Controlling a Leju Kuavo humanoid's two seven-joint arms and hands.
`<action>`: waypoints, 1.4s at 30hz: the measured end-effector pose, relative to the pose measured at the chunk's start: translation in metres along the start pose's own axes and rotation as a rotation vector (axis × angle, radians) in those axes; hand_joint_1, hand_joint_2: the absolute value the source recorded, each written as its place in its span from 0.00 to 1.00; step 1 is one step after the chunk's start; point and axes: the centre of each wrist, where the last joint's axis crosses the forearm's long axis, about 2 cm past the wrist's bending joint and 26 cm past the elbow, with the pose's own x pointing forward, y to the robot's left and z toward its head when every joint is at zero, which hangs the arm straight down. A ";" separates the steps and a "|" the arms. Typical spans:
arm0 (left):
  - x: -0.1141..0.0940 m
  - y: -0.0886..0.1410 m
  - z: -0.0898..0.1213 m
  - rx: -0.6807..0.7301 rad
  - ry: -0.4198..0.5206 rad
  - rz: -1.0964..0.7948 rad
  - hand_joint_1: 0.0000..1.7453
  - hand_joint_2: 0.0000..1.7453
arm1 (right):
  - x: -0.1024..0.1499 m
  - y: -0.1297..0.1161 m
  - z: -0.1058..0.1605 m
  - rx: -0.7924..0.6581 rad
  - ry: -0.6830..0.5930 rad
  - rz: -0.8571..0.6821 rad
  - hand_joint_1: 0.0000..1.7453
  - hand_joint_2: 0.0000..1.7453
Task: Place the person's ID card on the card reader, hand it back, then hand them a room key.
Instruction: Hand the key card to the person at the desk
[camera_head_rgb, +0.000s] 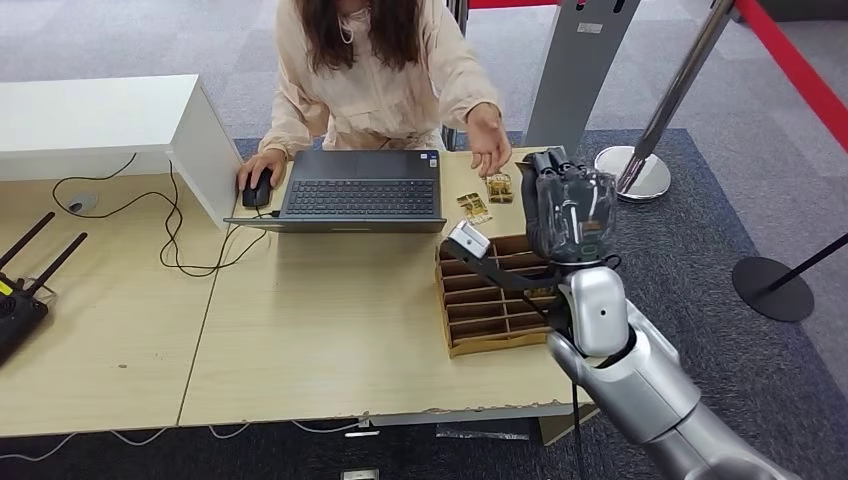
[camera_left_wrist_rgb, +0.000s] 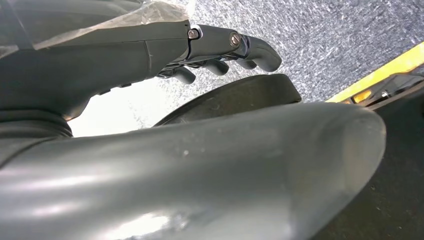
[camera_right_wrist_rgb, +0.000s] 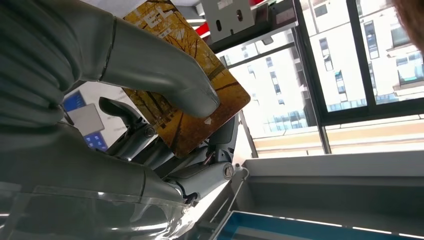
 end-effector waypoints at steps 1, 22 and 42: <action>0.000 0.000 0.000 0.000 -0.005 0.000 0.00 0.00 | 0.000 0.001 0.000 0.003 -0.001 0.000 1.00 1.00; 0.001 -0.002 0.001 -0.067 -0.020 0.015 0.00 0.00 | 0.041 0.036 -0.023 0.021 -0.071 -0.141 1.00 1.00; 0.001 -0.003 0.001 -0.061 -0.018 0.024 0.00 0.00 | 0.075 0.052 -0.012 0.077 -0.159 -0.165 0.00 0.00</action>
